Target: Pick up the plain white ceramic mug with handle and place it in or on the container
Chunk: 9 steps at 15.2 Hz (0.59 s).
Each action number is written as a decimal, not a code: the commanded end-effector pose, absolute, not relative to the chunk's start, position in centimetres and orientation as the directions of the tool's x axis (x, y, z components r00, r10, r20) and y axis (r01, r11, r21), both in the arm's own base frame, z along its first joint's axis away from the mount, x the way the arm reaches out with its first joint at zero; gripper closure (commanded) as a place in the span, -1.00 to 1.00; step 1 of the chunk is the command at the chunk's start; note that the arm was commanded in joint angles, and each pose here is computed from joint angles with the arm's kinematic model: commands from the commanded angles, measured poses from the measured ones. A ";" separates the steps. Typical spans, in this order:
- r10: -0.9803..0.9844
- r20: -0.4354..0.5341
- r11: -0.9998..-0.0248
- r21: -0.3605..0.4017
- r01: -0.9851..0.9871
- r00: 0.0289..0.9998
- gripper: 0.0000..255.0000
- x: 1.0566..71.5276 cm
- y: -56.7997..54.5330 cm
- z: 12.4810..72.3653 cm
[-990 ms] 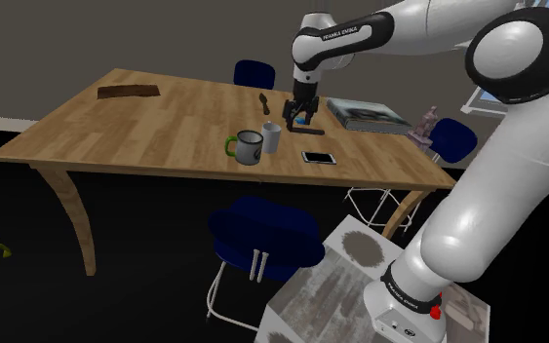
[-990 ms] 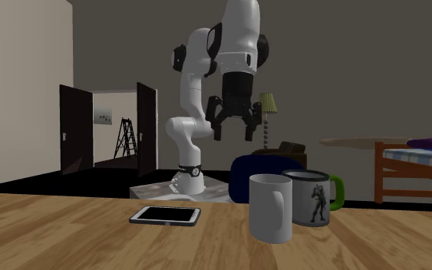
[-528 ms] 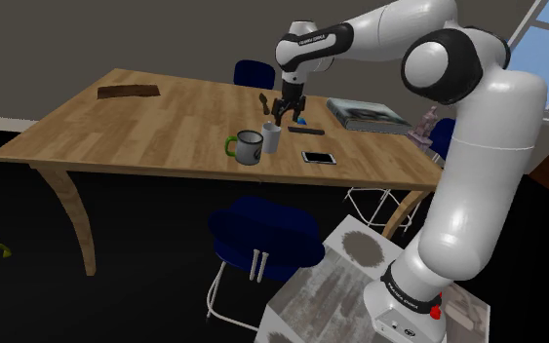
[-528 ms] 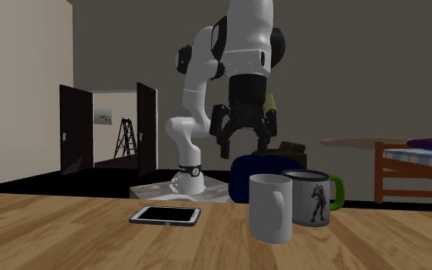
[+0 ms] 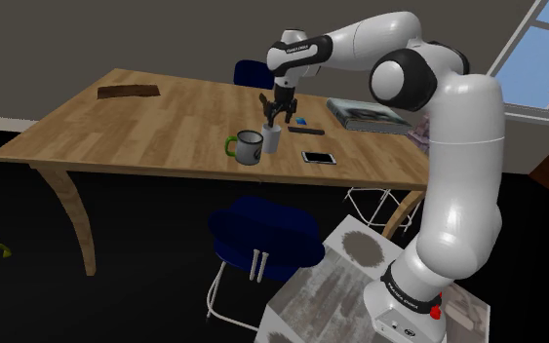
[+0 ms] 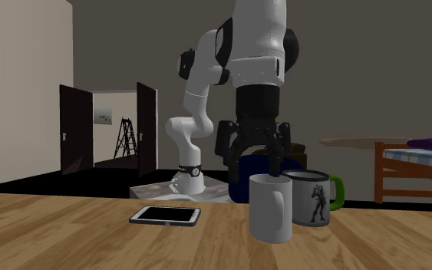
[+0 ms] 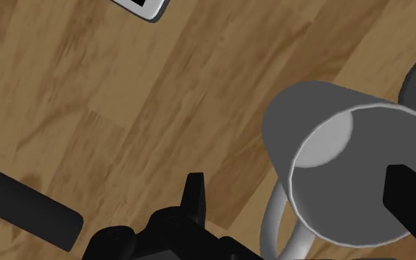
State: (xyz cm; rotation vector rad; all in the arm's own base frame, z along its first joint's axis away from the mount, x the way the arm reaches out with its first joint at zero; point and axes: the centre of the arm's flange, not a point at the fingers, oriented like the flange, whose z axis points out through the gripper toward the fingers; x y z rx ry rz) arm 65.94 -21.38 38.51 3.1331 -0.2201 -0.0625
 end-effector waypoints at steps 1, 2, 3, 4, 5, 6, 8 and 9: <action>-0.140 -0.039 -0.990 0.003 -0.140 0.989 -1.00 65.9 -21.3 37.5; -0.140 -0.039 -0.990 0.003 -0.140 0.989 -1.00 65.9 -21.3 36.9; -0.140 -0.039 -0.990 0.003 -0.140 0.989 -1.00 65.8 -21.3 36.1; -0.140 -0.039 -0.990 0.003 -0.140 0.989 -1.00 65.8 -21.3 36.1; -0.140 -0.039 -0.990 0.003 -0.140 0.989 -1.00 65.8 -21.3 36.1; -0.140 -0.039 -0.990 0.003 -0.140 0.989 -1.00 65.8 -21.3 36.1; -0.140 -0.039 -0.990 0.003 -0.140 0.989 -1.00 65.8 -21.3 36.1; -0.140 -0.039 -0.990 0.003 -0.140 0.989 -1.00 65.8 -21.3 36.1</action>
